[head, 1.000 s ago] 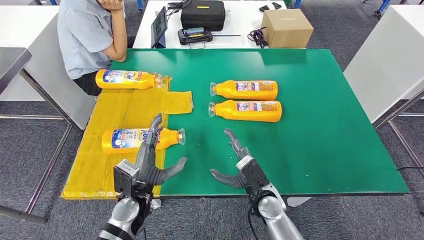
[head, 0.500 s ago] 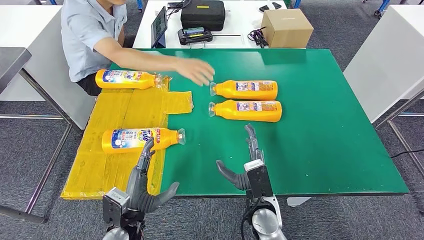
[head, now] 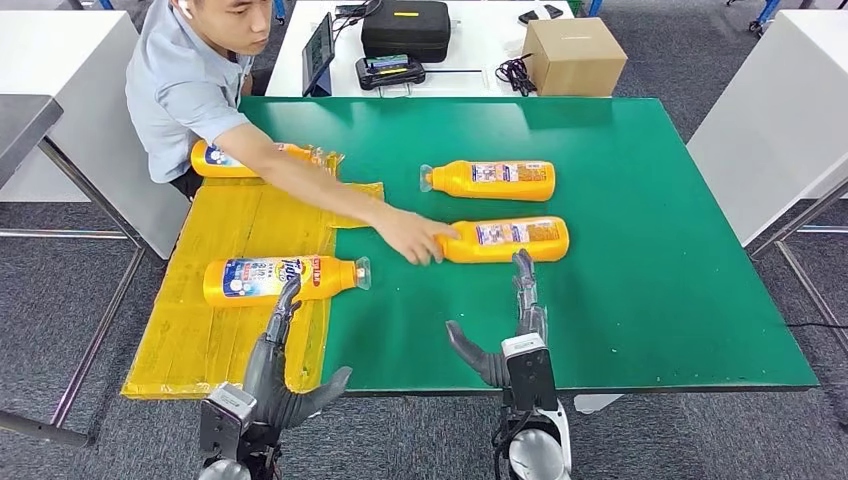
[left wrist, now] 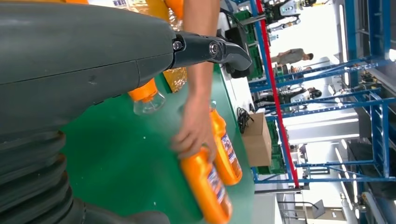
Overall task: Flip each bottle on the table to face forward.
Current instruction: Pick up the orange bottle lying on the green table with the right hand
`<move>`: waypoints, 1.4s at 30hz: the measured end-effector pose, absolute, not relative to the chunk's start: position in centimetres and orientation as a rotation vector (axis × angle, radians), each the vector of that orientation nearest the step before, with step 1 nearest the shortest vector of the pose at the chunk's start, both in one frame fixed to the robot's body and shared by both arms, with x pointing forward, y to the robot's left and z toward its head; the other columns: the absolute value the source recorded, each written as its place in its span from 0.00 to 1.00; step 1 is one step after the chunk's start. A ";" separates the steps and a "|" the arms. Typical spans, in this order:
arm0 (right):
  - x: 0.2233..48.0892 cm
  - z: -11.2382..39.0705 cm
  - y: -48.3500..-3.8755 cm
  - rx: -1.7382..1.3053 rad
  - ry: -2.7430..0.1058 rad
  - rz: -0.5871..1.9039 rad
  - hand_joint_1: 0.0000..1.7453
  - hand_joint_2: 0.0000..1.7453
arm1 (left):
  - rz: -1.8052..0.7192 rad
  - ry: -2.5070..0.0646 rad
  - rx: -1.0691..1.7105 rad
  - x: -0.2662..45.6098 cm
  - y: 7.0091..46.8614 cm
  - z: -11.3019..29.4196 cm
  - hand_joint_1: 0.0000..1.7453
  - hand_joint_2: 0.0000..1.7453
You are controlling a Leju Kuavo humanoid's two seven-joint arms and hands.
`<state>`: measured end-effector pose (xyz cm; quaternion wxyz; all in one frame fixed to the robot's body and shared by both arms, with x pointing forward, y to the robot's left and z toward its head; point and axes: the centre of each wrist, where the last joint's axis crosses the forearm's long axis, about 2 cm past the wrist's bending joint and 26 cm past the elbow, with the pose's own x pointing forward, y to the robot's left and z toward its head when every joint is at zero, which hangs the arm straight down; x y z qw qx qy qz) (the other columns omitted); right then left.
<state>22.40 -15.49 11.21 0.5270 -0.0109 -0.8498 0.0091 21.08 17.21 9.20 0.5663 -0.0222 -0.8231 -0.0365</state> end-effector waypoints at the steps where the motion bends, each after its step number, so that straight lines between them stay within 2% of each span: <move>1: 22.4 11.2 -15.6 -0.022 -2.024 0.009 0.00 1.00 | -0.089 -1.937 -0.056 21.1 17.1 9.2 0.00 1.00; 8: 23.2 11.2 -17.3 -0.156 -2.037 0.049 0.00 1.00 | -0.117 -1.955 -0.102 23.3 15.2 9.5 0.00 1.00; 16: 24.6 10.6 -19.7 -0.550 -2.004 0.515 0.00 1.00 | -0.129 -1.959 -0.125 24.6 13.9 9.5 0.00 1.00; 20: 25.7 10.0 -20.9 -0.635 -1.916 0.717 0.00 1.00 | -0.126 -1.945 -0.127 24.8 13.8 9.6 0.00 1.00; 30: 28.8 9.4 -23.1 -0.505 -1.736 0.984 0.00 1.00 | -0.092 -1.933 -0.093 25.5 13.5 10.3 0.00 1.00; 42: 29.8 9.5 -24.4 -0.343 -1.622 1.212 0.00 1.00 | -0.095 -1.897 -0.142 25.7 13.4 10.5 0.00 1.00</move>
